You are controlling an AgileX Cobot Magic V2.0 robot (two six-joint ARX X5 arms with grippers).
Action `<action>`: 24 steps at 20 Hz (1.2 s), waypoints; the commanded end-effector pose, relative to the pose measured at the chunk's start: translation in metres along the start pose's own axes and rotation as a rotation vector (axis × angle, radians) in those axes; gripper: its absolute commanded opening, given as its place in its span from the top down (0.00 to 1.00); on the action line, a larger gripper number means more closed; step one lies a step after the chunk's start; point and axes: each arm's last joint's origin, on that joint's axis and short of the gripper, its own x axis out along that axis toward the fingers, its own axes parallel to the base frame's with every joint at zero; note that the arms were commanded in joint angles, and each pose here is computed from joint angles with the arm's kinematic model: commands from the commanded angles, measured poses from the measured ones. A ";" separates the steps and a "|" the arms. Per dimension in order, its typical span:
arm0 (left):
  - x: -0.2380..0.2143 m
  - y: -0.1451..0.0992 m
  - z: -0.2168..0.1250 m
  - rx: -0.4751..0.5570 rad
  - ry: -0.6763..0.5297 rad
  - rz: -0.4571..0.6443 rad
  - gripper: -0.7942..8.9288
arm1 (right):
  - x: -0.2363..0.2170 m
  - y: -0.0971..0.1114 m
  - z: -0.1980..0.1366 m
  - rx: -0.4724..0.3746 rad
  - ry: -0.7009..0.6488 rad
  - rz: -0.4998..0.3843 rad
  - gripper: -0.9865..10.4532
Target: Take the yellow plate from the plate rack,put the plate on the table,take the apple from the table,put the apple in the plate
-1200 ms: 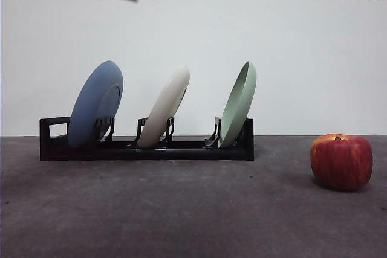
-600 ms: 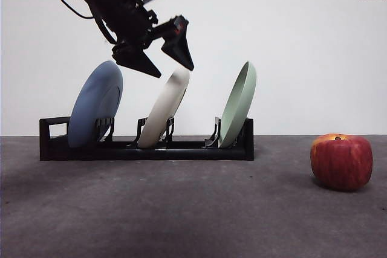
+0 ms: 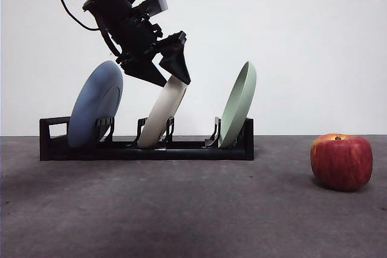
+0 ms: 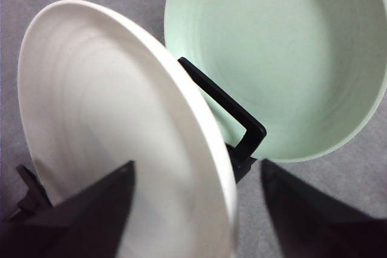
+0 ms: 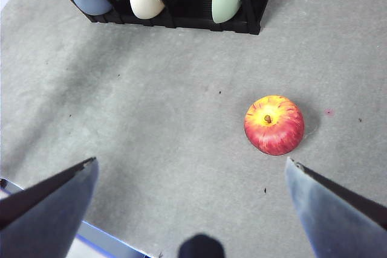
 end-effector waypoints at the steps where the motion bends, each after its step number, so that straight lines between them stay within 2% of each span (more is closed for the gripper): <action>1: 0.006 -0.001 -0.003 -0.017 0.012 -0.018 0.86 | -0.001 0.001 0.001 -0.014 -0.006 0.004 0.42; 5: 0.006 -0.003 -0.003 -0.028 0.005 -0.106 0.86 | -0.001 0.001 0.001 -0.016 -0.008 0.004 0.42; 6: 0.006 -0.003 -0.003 -0.030 0.007 -0.111 0.87 | -0.001 0.000 0.001 -0.018 -0.011 0.004 0.42; 7: 0.006 -0.004 -0.003 -0.033 0.011 -0.112 0.92 | -0.001 0.000 0.001 -0.018 -0.011 0.004 0.42; 11: 0.005 -0.003 -0.004 -0.068 0.018 -0.115 0.93 | 0.000 0.000 0.001 -0.018 -0.010 0.004 0.42; 15: 0.000 -0.004 -0.001 -0.127 0.003 -0.171 0.93 | 0.000 0.000 0.001 -0.018 -0.010 0.004 0.42; 24: -0.066 -0.017 0.035 -0.111 -0.151 -0.201 0.93 | 0.000 0.000 0.002 -0.018 -0.011 0.004 0.42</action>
